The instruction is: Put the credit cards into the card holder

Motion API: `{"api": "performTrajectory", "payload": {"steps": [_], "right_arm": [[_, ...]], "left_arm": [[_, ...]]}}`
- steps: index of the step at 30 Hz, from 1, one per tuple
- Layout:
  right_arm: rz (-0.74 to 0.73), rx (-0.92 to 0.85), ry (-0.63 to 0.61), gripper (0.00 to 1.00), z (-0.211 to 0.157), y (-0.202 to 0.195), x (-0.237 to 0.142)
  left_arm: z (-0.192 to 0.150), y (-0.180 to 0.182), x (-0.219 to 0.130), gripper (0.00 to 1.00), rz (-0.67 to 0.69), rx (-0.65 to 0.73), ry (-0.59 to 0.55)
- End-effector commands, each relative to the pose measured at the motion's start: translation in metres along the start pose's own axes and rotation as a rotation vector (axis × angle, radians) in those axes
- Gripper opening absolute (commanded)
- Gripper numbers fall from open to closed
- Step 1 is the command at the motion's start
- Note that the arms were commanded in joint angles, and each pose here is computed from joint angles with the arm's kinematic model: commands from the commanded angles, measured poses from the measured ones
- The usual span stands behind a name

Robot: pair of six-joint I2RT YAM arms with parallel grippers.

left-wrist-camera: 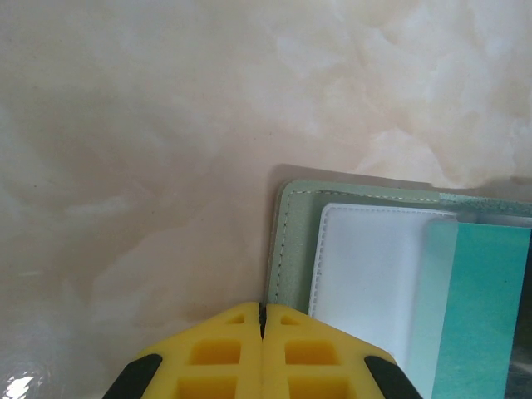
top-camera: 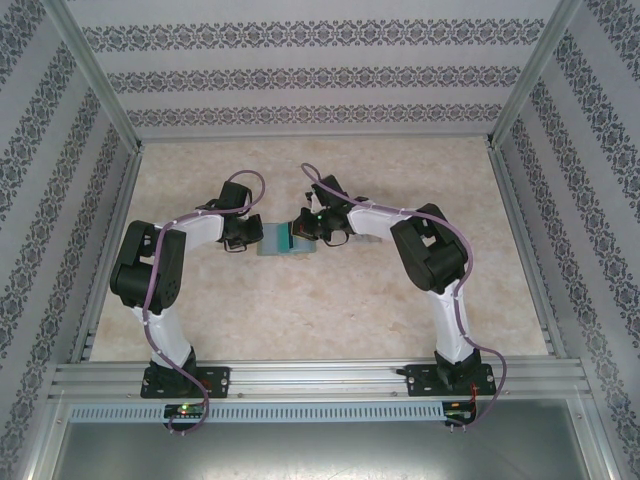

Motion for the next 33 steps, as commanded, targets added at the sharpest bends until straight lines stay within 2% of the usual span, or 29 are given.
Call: {"api": "performTrajectory", "payload": {"steps": [1, 13, 26, 33], "right_arm": [[-0.03, 0.005, 0.023, 0.0, -0.009, -0.004, 0.017], [-0.034, 0.031, 0.035, 0.0, -0.012, -0.003, 0.028], [-0.077, 0.061, -0.122, 0.0, -0.011, 0.001, 0.02], [-0.053, 0.059, -0.116, 0.0, -0.019, 0.009, 0.028]], "left_arm": [[-0.008, 0.01, 0.01, 0.07, 0.023, -0.018, 0.047], [-0.008, 0.009, 0.01, 0.07, 0.019, -0.019, 0.049], [-0.014, 0.01, 0.009, 0.07, 0.012, -0.027, 0.067], [-0.012, 0.008, 0.008, 0.07, 0.005, -0.03, 0.067]]}}
Point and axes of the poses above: each hand's point on the last joint's axis, 136 mm out from that joint toward the fingers, its own x axis out along the fingers, its own y axis along the line the jaws close on, z = x × y, the point moved 7 cm from there along -x, back along the fingers, and after that the axes turned 9 degrees about x, right-handed, at the moved point
